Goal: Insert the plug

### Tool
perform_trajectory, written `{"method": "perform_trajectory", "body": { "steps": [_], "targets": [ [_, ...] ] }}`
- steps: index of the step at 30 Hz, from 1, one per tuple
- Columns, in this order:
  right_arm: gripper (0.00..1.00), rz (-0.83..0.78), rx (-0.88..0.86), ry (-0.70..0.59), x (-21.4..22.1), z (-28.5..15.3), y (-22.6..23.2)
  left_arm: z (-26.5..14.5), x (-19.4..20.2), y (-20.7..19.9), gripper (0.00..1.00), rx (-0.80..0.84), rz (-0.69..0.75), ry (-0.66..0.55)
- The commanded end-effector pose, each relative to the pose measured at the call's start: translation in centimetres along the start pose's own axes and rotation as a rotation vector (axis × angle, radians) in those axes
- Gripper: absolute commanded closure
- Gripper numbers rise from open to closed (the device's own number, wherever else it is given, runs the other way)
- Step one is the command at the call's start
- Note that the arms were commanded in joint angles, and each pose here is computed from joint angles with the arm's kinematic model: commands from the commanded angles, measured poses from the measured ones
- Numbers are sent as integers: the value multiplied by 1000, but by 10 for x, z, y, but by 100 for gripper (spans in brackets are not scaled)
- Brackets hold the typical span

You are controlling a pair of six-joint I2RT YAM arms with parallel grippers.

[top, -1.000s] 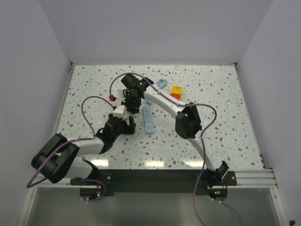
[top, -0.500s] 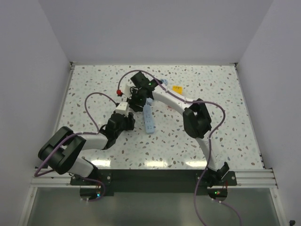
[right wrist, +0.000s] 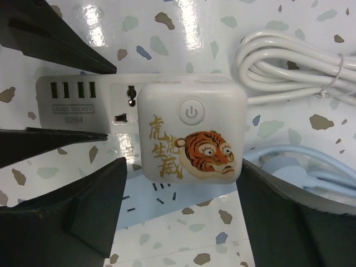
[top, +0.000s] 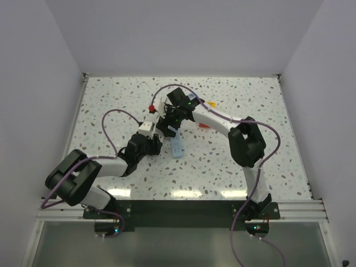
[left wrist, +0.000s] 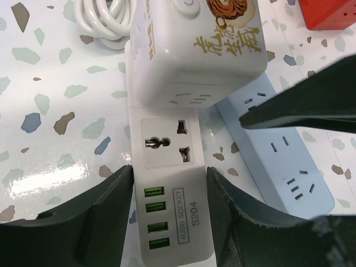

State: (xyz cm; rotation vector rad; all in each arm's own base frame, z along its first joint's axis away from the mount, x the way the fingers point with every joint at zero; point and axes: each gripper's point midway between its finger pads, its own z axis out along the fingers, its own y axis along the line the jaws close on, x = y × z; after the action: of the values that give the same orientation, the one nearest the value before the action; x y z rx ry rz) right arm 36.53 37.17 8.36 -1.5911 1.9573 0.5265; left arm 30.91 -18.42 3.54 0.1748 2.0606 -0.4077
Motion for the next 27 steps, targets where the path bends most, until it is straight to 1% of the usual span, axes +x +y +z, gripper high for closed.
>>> {"method": "perform_trajectory", "body": {
  "steps": [1, 6, 13, 16, 19, 24, 27],
  "targets": [
    [16, 4, 10, -120, -30, -28, 3, -6, 32, 3, 100, 2, 2, 118],
    [16, 41, 43, -153, -28, -33, 1, -10, 30, 1, 100, 18, -5, 109],
    [14, 71, 152, -216, -26, -37, -10, -12, 30, -1, 100, 31, -6, 108],
    [14, 79, 206, -215, -23, -40, -17, -13, 30, -1, 100, 33, -8, 107],
    [14, 83, 261, -240, -27, -52, -22, -13, 31, -2, 100, 36, -7, 108],
    [13, 66, 301, -354, -47, -80, -19, -13, 30, -3, 100, 47, 0, 105],
    [13, 55, 291, -396, -56, -83, -17, -14, 29, -7, 100, 74, 12, 102]
  ]
}}
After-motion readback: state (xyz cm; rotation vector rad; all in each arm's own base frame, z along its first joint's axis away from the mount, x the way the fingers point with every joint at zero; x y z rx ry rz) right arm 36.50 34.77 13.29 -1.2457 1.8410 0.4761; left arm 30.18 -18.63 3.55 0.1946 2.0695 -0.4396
